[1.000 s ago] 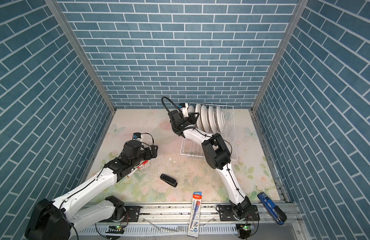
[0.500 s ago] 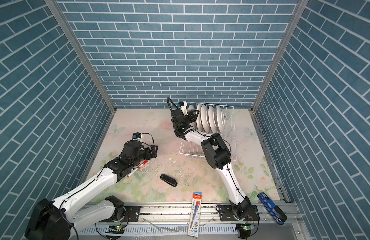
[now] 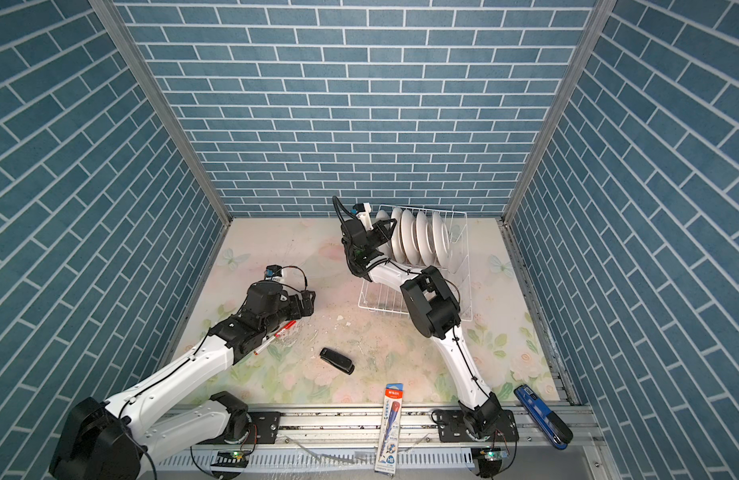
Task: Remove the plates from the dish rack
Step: 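Close the right gripper on the blue-striped plate rim and start lifting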
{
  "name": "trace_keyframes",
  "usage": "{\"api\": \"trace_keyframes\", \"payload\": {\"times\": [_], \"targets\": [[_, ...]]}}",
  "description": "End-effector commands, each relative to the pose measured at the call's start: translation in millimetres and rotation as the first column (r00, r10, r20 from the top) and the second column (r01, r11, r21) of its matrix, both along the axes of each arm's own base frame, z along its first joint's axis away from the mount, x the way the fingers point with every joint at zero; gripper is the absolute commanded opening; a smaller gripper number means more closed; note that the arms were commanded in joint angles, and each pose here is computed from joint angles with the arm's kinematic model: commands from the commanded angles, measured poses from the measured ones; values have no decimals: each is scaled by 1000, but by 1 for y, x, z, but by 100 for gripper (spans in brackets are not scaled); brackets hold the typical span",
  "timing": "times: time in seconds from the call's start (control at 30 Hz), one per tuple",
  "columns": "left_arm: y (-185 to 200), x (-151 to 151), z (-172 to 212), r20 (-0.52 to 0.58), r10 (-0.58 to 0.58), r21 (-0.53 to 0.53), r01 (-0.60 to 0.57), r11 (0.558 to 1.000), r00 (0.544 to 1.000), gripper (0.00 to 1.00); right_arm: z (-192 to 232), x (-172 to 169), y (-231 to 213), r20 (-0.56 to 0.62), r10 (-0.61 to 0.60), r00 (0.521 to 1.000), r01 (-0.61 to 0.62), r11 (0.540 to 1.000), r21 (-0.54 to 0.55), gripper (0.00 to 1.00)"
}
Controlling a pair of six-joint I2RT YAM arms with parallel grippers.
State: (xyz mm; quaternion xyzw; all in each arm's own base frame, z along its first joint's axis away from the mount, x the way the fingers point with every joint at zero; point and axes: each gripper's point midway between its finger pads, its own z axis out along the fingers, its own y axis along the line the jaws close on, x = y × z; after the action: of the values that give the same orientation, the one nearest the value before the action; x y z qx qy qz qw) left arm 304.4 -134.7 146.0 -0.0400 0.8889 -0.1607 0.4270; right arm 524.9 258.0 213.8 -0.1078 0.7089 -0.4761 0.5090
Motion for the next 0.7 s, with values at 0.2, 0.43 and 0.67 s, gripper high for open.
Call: {"api": "trace_keyframes", "payload": {"times": [0.2,0.43,0.67], "targets": [[-1,3,11,22,-3,8,3,1000,1000,100,48,-14,3,89,10,996,-14,999,51,0],[1,2,14,27,1,11,-1,1000,1000,100,63,-15,6,115,18,993,-21,999,25,0],[1,1,13,26,0,9,-1,1000,1000,100,74,-17,7,124,31,992,-33,999,20,0]]}}
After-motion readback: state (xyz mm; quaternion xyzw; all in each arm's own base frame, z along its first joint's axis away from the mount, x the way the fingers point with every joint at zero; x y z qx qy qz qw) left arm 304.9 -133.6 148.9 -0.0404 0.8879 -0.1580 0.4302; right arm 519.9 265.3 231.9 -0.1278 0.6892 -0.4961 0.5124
